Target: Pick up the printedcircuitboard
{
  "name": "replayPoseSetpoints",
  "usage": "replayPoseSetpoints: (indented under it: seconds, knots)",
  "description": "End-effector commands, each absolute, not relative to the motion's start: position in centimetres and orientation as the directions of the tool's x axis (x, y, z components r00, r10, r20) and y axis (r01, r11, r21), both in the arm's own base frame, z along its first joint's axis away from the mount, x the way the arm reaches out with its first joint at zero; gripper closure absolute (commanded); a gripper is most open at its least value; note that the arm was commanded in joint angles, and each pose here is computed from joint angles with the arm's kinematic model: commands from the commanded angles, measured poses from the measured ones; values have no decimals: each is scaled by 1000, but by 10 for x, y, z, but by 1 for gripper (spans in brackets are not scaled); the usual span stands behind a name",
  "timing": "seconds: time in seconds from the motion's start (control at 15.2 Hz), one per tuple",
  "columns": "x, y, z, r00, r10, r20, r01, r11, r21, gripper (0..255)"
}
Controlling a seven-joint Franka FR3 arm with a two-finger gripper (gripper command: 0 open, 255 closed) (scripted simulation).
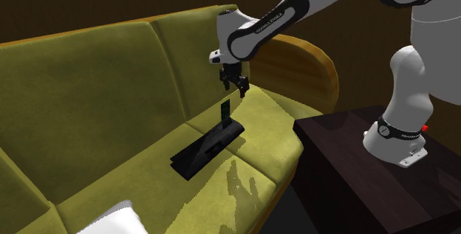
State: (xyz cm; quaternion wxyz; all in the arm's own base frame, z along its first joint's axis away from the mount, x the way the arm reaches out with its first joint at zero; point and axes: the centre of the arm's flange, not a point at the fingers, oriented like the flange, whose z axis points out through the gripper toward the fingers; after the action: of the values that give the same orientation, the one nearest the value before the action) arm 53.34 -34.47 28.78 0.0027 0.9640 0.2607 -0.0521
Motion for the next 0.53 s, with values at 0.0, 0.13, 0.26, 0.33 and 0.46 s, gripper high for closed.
replayPoseSetpoints:
  seconds: [0.0, 0.13, 0.26, 0.33, 0.46]
  knots:
    - [544, -358, 267, 846, 520, -113, 520, -853, -32, 0]
    - [556, -372, 247, 834, 537, -124, 536, -843, -41, 0]
    - [568, -386, 226, 822, 553, -135, 552, -832, -50, 0]
    - [570, -388, 224, 820, 556, -137, 554, -831, -51, 0]
    - [570, -388, 213, 820, 556, -137, 554, -831, -51, 0]
